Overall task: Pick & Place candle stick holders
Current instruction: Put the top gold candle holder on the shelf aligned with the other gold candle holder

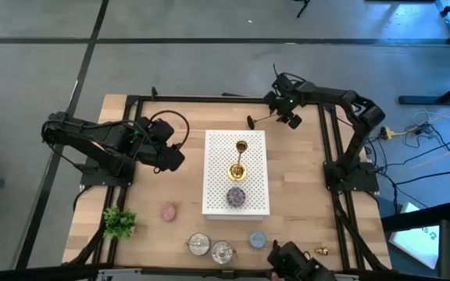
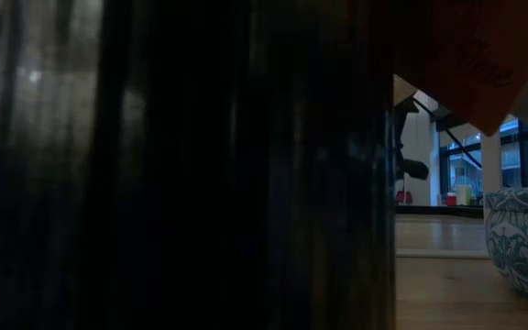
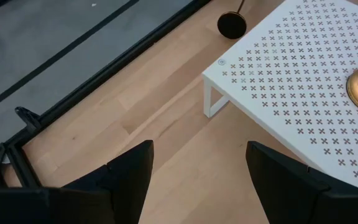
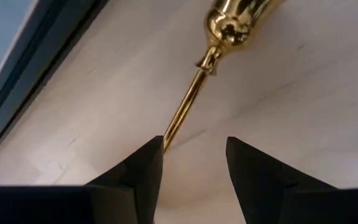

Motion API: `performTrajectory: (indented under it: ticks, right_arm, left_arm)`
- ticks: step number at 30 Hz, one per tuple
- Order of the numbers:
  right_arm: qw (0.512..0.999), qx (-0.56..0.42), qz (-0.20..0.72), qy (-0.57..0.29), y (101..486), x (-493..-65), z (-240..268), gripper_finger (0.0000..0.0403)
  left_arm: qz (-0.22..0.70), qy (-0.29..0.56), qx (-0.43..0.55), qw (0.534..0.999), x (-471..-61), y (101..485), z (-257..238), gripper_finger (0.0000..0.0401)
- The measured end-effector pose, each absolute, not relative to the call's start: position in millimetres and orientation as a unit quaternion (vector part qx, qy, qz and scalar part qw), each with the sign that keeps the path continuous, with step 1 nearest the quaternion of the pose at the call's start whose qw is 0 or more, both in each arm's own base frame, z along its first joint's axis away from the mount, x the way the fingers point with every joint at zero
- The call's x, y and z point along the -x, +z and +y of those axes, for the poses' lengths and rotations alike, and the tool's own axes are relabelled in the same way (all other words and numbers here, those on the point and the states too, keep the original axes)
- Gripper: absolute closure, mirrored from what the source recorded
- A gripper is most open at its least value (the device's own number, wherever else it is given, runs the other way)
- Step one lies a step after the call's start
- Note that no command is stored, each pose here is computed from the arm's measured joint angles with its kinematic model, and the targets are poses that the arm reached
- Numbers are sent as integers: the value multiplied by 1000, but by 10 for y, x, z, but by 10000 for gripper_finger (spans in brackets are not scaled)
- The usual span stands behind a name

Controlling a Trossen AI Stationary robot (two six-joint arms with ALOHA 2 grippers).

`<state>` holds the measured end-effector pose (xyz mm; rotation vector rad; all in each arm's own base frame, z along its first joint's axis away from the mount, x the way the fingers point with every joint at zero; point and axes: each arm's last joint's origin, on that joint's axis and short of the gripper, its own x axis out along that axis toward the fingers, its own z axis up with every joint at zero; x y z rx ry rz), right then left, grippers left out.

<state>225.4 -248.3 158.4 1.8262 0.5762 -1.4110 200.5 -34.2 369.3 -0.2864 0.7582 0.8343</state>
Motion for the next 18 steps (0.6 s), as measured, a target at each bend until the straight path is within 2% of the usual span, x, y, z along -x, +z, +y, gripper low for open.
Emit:
performTrajectory:
  ticks: [9, 13, 18]
  right_arm:
    - [375, -722, 229, -535, 1374, -2362, -2528, 224]
    - [360, -731, 230, -532, 1338, -2401, -2498, 225]
    - [353, -732, 231, -535, 1334, -2423, -2469, 257]
  left_arm:
    - [364, 389, 139, 835, -2004, 3690, -346, 148]
    - [368, 385, 142, 834, -2004, 3687, -349, 148]
    - [368, 385, 147, 834, -2004, 3687, -350, 148]
